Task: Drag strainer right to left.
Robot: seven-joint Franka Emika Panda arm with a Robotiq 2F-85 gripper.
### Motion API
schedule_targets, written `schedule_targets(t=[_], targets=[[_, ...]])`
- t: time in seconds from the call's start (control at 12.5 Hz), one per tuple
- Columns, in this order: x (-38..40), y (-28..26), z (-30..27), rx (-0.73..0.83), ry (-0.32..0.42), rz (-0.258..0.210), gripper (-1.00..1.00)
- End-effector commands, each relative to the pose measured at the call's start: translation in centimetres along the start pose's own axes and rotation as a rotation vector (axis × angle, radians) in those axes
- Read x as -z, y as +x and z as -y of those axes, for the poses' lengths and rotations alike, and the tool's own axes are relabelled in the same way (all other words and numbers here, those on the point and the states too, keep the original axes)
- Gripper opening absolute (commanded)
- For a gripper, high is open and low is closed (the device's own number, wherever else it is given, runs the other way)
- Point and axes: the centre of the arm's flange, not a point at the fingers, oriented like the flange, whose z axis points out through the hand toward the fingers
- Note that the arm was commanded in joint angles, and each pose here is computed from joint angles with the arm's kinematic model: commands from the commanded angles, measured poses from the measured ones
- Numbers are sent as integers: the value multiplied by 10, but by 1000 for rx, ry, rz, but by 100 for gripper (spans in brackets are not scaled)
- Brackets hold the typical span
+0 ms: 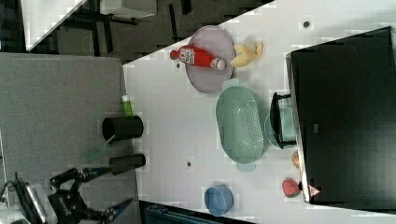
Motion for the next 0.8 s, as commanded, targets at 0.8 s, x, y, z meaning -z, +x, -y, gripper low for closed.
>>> schedule_targets(t=[0.8], targets=[[-397, 15, 49, -553, -252, 110, 100]])
